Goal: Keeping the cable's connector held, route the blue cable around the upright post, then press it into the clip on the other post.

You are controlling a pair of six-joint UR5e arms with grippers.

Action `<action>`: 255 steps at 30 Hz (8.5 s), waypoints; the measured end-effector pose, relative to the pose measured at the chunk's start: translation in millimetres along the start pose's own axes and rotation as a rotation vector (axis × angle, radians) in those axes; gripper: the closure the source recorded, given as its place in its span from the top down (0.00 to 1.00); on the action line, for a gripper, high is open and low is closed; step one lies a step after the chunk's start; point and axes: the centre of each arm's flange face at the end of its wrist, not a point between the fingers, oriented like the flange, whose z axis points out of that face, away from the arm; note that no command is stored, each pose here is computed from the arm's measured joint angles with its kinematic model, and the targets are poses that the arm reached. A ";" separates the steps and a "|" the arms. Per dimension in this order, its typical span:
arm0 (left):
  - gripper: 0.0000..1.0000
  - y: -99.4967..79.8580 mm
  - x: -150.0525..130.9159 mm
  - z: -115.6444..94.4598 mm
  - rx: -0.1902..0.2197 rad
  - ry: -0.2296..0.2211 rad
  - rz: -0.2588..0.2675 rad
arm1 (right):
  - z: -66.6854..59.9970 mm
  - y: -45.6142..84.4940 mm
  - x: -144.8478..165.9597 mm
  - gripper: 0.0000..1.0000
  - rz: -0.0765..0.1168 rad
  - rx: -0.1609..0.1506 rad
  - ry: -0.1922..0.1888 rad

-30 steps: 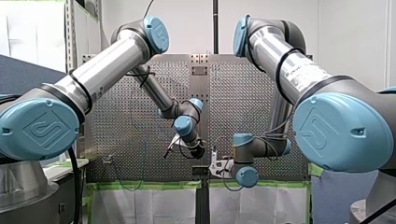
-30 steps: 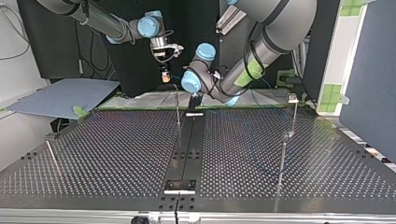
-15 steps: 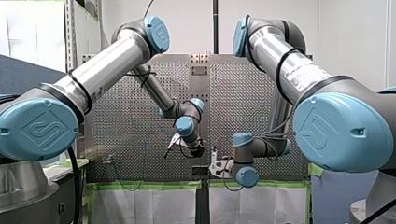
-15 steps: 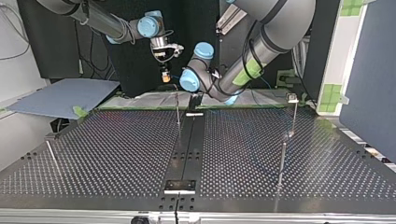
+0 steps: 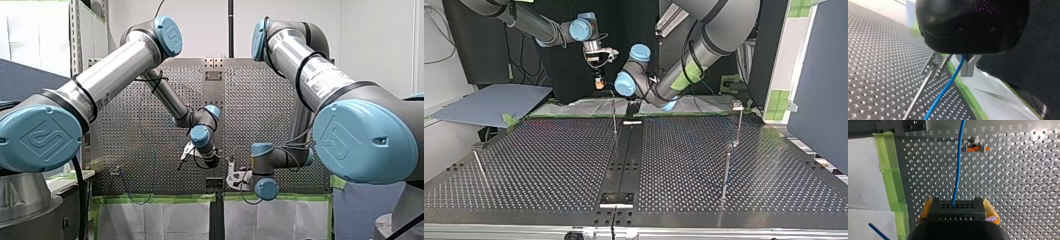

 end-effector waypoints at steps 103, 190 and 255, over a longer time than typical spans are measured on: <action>0.00 15.9 22.1 74.7 0.160 -0.223 -0.461 | 92.6 101.4 16.9 0.00 0.016 -0.095 0.052; 0.54 37.2 14.4 101.7 0.177 -0.206 -0.457 | 137.0 171.2 31.1 0.00 -0.005 -0.172 0.020; 1.00 -23.0 3.9 -4.0 0.141 -0.092 -0.198 | 135.5 172.8 29.6 0.00 0.001 -0.167 0.004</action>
